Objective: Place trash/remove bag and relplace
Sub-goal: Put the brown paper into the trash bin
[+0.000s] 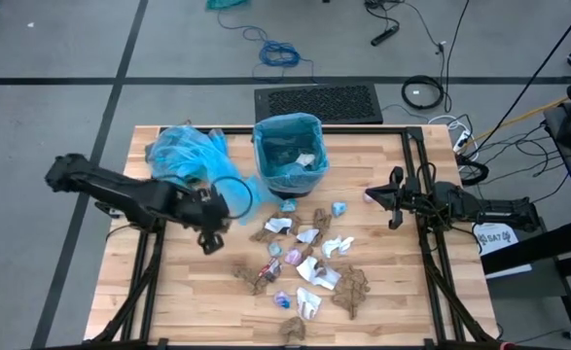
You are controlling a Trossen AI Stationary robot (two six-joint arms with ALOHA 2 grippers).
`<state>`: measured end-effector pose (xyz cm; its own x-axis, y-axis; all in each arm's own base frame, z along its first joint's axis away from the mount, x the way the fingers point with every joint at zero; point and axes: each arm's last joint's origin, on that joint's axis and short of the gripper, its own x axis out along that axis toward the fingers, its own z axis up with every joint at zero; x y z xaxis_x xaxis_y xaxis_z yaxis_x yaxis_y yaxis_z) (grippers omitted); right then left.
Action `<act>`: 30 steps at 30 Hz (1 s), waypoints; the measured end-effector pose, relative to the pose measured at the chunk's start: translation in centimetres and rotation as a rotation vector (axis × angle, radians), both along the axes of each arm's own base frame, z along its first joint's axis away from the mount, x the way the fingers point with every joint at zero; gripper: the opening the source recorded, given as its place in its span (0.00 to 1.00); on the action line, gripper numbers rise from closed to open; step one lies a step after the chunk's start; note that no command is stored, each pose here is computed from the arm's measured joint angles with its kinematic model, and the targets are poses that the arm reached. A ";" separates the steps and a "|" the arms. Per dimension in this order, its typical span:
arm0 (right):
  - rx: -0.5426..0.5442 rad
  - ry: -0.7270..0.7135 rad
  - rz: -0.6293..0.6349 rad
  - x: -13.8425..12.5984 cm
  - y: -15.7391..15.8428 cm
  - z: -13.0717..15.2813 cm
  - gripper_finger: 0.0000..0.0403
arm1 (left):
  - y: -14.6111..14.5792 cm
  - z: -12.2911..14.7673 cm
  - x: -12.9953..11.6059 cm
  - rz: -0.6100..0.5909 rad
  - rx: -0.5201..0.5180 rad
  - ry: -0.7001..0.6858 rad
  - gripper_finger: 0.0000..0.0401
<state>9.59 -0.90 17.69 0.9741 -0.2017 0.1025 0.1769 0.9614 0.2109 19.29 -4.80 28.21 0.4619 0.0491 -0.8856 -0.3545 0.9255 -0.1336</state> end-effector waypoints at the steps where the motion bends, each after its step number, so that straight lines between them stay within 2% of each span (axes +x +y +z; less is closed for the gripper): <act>1: 0.000 0.000 0.000 0.0 0.0 0.0 0.00 | 0.2 0.7 -0.3 0.006 0.020 -0.038 0.02; 6: 0.000 0.001 0.000 0.0 0.0 0.0 0.00 | 1.9 4.1 -1.0 0.061 0.139 -0.199 0.02; 11: 0.000 0.001 0.000 0.0 0.0 0.0 0.00 | 3.6 6.7 0.4 0.027 0.254 -0.343 0.02; 18: 0.000 0.001 0.000 0.0 0.0 0.0 0.00 | 6.3 9.4 4.9 -0.005 0.388 -0.575 0.03; 24: 0.000 0.001 0.000 0.0 0.0 0.0 0.00 | 9.1 9.5 9.6 0.011 0.483 -0.606 0.03; 30: 0.000 0.001 0.000 0.0 0.0 0.0 0.00 | 11.5 8.7 13.3 0.066 0.496 -0.611 0.04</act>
